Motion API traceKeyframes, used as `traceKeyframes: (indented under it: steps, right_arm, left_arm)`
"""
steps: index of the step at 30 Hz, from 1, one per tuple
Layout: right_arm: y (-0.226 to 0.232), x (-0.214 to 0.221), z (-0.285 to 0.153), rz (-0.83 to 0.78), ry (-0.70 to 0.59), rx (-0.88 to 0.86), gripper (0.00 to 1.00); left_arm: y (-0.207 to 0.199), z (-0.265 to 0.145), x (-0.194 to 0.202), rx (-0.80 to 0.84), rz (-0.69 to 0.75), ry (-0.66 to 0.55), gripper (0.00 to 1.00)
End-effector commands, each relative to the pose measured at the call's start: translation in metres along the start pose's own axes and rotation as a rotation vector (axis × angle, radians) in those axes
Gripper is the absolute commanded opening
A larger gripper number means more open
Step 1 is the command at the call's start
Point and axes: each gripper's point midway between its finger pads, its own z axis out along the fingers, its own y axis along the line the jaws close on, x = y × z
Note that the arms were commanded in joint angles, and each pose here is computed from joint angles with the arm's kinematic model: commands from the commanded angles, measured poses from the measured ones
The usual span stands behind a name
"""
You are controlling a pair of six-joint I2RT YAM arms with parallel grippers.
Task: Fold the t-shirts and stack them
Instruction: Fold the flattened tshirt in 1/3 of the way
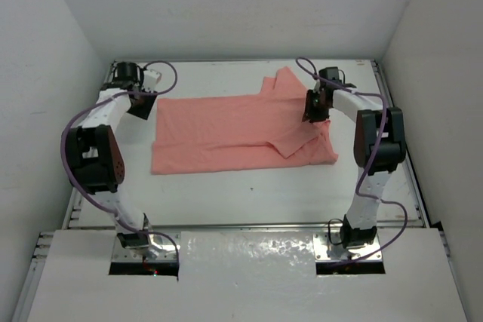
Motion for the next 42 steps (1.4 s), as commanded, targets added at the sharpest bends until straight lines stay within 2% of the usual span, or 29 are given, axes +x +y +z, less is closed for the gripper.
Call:
traceKeyframes:
  steps: [1,2,4,6,8,10,11,13,14,16,17,19,20,23,28,30,31,32,33,34,35,36,38,42]
  right_arm:
    - [0.001,-0.022,-0.013,-0.002,-0.037,-0.002,0.36]
    - [0.000,-0.025,-0.016,-0.005,-0.043,0.010,0.56]
    - [-0.008,-0.020,-0.023,-0.005,-0.011,0.055,0.71]
    - [-0.020,-0.023,-0.042,-0.025,-0.012,0.118,0.79]
    - [-0.039,-0.015,-0.058,-0.003,0.002,0.183,0.79]
    - [-0.049,-0.009,-0.087,0.020,-0.037,0.215,0.76]
    - [-0.065,0.018,-0.087,0.065,0.005,0.241,0.74]
    - [-0.067,0.030,-0.102,0.105,-0.028,0.196,0.62]
    - [-0.071,0.060,-0.097,0.123,0.028,0.188,0.61]
    - [-0.070,0.071,-0.101,0.154,0.002,0.131,0.64]
    - [-0.073,0.095,-0.096,0.181,0.041,0.126,0.65]
    - [-0.073,0.096,-0.096,0.243,-0.003,0.058,0.66]
    - [-0.074,0.109,-0.092,0.268,0.014,0.044,0.66]
    - [-0.074,0.101,-0.085,0.268,-0.040,0.002,0.65]
    - [-0.063,0.104,-0.075,0.299,0.005,-0.073,0.63]
    - [-0.070,0.105,-0.071,0.306,-0.011,-0.040,0.61]
    - [-0.071,0.106,-0.069,0.308,-0.006,-0.031,0.58]
    - [-0.073,0.110,-0.067,0.312,0.010,-0.023,0.54]
    - [-0.076,0.114,-0.064,0.318,0.030,-0.006,0.42]
    - [-0.078,0.118,-0.062,0.325,0.042,0.005,0.33]
    - [-0.080,0.121,-0.062,0.333,0.050,0.016,0.25]
    - [-0.086,0.123,-0.062,0.345,0.047,0.047,0.12]
    - [-0.093,0.130,-0.064,0.357,0.059,0.087,0.02]
    - [-0.102,0.134,-0.072,0.331,0.064,0.147,0.00]
  left_arm:
    - [-0.018,-0.027,-0.030,0.039,0.029,-0.110,0.43]
    - [-0.028,-0.029,-0.026,0.048,0.051,-0.097,0.43]
    - [-0.044,-0.030,-0.013,0.082,0.039,-0.053,0.43]
    - [-0.054,-0.032,0.019,0.143,-0.039,0.044,0.44]
    - [-0.066,-0.037,0.049,0.210,-0.097,0.111,0.45]
    - [-0.077,-0.040,0.065,0.266,-0.131,0.141,0.46]
    - [-0.087,-0.042,0.079,0.290,-0.136,0.172,0.47]
    - [-0.094,-0.042,0.087,0.310,-0.145,0.185,0.49]
    - [-0.096,-0.039,0.094,0.308,-0.148,0.194,0.49]
    - [-0.100,-0.034,0.102,0.303,-0.164,0.212,0.49]
    - [-0.100,-0.030,0.101,0.303,-0.175,0.205,0.50]
    - [-0.105,-0.024,0.105,0.316,-0.180,0.215,0.51]
    - [-0.104,-0.020,0.103,0.309,-0.185,0.205,0.51]
    - [-0.108,-0.011,0.102,0.329,-0.204,0.199,0.51]
    - [-0.111,0.006,0.116,0.313,-0.212,0.234,0.51]
    - [-0.114,0.009,0.122,0.322,-0.206,0.253,0.44]
    - [-0.116,0.009,0.125,0.330,-0.205,0.262,0.33]
    - [-0.117,0.009,0.125,0.336,-0.201,0.258,0.27]
    - [-0.120,0.009,0.125,0.346,-0.204,0.254,0.22]
    - [-0.120,0.010,0.126,0.347,-0.205,0.252,0.07]
    - [-0.120,0.010,0.127,0.349,-0.201,0.252,0.00]
    - [-0.120,0.011,0.126,0.347,-0.194,0.252,0.00]
    - [-0.112,0.012,0.126,0.312,-0.170,0.258,0.00]
    - [-0.079,0.013,0.129,0.193,-0.131,0.262,0.00]
